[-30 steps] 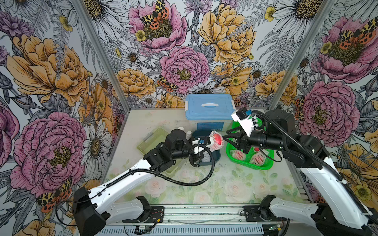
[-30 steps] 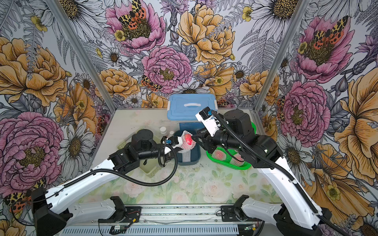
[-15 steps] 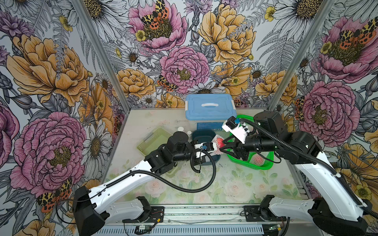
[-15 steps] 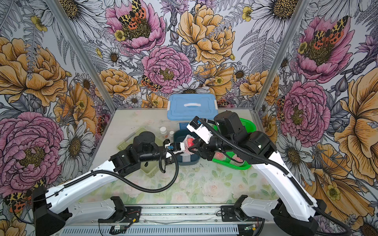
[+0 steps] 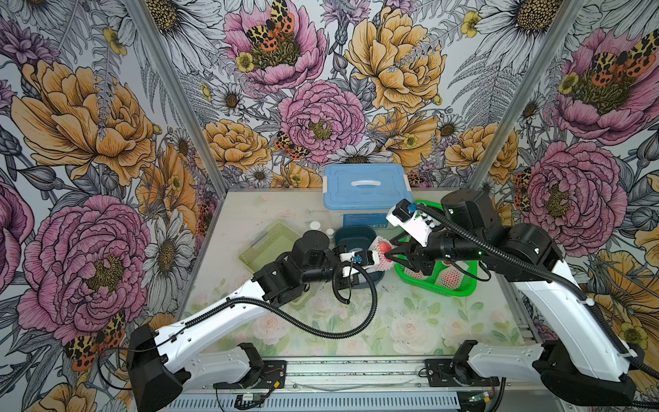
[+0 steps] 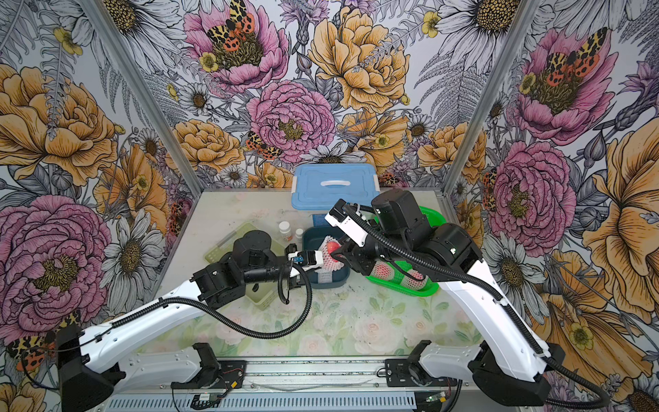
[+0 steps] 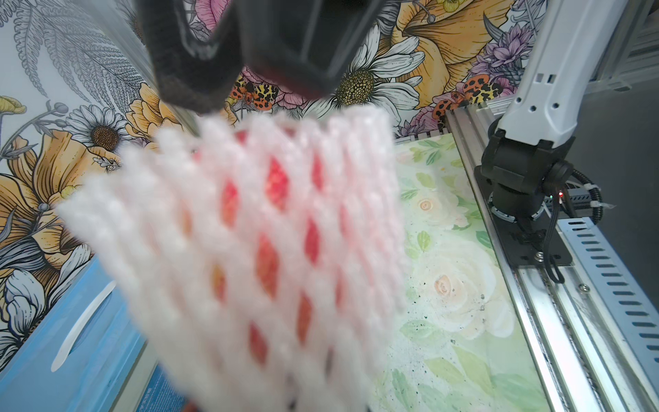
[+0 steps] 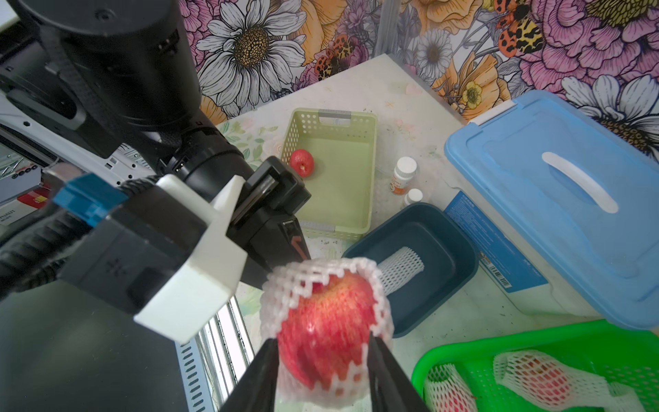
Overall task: Remove foam nets from apples
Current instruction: Remove the foam net from the apple.
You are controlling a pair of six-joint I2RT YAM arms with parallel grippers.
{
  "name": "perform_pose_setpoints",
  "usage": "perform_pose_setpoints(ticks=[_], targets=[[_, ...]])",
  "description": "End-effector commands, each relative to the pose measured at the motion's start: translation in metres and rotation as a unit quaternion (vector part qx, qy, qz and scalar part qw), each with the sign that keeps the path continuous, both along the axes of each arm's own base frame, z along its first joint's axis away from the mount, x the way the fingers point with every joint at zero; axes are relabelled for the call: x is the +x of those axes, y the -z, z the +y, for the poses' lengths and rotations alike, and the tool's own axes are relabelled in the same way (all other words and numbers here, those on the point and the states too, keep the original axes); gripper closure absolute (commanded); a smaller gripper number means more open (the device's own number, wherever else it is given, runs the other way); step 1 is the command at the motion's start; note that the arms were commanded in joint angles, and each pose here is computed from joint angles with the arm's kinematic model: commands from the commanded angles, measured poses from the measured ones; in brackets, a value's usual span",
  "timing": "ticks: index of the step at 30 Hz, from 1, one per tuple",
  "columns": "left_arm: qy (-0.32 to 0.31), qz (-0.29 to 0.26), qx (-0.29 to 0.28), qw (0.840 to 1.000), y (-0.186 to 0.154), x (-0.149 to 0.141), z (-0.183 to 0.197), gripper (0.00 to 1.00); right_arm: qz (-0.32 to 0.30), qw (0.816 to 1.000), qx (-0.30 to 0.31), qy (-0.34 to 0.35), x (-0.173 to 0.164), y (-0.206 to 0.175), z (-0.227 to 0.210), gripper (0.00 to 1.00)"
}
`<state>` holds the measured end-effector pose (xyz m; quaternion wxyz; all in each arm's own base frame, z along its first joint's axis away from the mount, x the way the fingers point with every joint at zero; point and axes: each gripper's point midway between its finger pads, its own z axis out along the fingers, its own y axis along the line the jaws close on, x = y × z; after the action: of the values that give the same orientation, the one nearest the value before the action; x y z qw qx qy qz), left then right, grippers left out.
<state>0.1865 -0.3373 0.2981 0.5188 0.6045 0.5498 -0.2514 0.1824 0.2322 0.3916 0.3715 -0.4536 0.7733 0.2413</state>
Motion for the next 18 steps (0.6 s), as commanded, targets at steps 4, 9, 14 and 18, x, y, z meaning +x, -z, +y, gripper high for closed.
perform_pose_setpoints(ticks=[4,9,14,18], targets=[[-0.006,-0.013,-0.002,1.000,-0.004,0.001,0.000,1.00,-0.009,1.000,-0.008,-0.010,-0.003,-0.002,0.002,0.56],[-0.010,-0.015,-0.006,1.000,-0.007,0.001,0.001,1.00,-0.001,0.999,-0.035,-0.035,-0.012,0.010,0.014,0.52],[-0.013,-0.018,-0.011,1.000,-0.011,0.001,0.004,1.00,-0.006,0.998,-0.064,-0.026,-0.006,0.021,0.017,0.50],[-0.015,-0.023,-0.015,1.000,-0.012,-0.001,0.005,1.00,-0.016,0.997,-0.069,-0.009,-0.002,0.019,0.011,0.50]])
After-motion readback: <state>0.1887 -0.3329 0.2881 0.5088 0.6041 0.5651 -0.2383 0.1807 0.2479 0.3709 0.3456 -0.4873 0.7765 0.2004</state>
